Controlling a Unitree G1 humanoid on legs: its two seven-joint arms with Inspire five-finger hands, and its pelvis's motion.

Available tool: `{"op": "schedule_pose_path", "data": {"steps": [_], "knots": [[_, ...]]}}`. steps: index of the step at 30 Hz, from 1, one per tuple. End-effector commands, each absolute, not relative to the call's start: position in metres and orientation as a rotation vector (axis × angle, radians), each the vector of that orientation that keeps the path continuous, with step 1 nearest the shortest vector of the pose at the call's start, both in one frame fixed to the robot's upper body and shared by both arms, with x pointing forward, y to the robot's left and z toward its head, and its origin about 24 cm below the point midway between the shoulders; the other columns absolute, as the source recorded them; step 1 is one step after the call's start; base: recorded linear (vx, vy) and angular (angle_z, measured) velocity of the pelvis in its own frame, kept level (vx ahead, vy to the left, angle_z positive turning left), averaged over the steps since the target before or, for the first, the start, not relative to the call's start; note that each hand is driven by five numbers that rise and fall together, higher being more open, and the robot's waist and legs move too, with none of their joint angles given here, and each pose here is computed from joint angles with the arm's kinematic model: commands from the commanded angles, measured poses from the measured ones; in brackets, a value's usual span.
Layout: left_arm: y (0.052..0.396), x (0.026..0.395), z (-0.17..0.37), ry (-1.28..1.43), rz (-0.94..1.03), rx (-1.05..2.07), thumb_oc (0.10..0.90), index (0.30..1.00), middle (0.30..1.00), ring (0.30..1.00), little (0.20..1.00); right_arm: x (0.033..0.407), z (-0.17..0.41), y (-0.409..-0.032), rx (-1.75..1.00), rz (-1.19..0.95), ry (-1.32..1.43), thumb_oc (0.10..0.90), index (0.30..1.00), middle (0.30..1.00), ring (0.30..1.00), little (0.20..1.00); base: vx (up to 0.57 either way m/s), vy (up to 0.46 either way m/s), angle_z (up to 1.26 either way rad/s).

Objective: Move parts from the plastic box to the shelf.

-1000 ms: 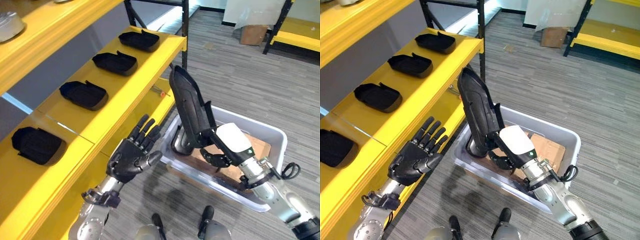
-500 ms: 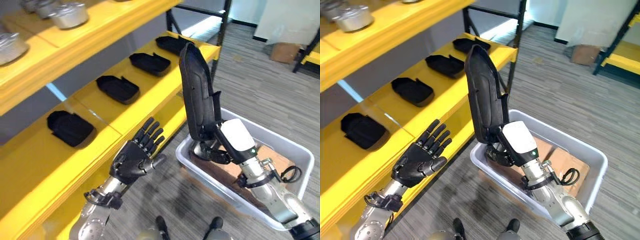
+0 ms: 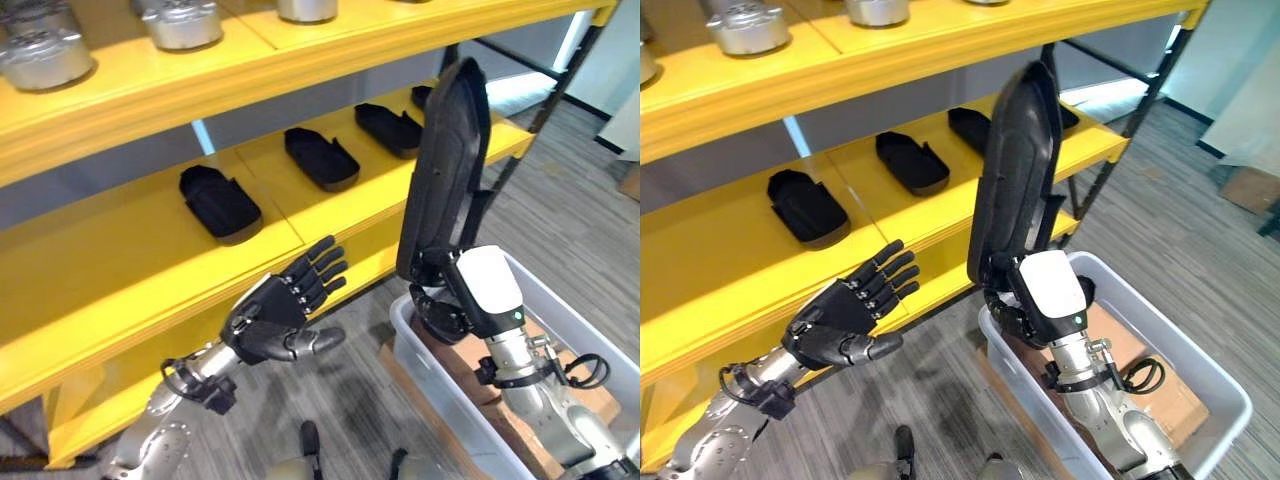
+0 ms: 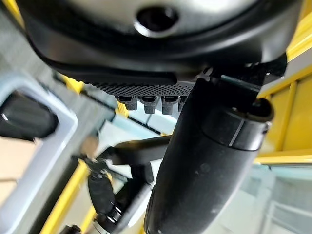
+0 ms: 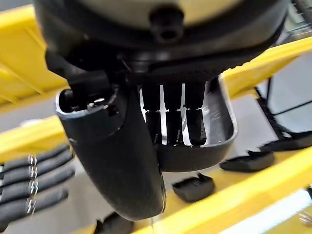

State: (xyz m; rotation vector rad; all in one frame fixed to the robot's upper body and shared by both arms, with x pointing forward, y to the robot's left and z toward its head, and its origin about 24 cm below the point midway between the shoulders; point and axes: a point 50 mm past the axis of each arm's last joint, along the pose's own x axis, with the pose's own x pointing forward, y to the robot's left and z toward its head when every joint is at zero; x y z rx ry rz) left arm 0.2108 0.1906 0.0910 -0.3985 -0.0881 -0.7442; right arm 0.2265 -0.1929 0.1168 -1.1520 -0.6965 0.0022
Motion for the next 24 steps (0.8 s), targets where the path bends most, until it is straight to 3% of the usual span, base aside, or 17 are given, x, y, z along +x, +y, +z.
{"op": "schedule_pose_path", "data": {"steps": [1, 11, 24], "knots": [[0.182, 0.216, 0.125, -0.308, -0.791, -0.428, 0.900, 1.000, 1.000, 1.000, 1.000, 0.223, 0.186, -0.173, -1.036, -0.104, -1.109, 0.400, 0.300, 0.300, 0.300, 0.300, -0.06, -0.061, 0.25], [0.169, 0.213, 0.121, -0.275, -0.872, -0.442, 0.900, 1.000, 1.000, 1.000, 1.000, 0.229, 0.187, -0.173, -1.082, -0.106, -1.080, 0.400, 0.300, 0.300, 0.300, 0.300, -0.04, -0.013, 0.36], [0.174, 0.210, 0.118, -0.287, -0.800, -0.494, 0.900, 1.000, 1.000, 1.000, 1.000, 0.224, 0.182, -0.162, -1.074, 0.052, -1.106, 0.400, 0.300, 0.300, 0.300, 0.300, 0.04, 0.359, 0.01]]}}
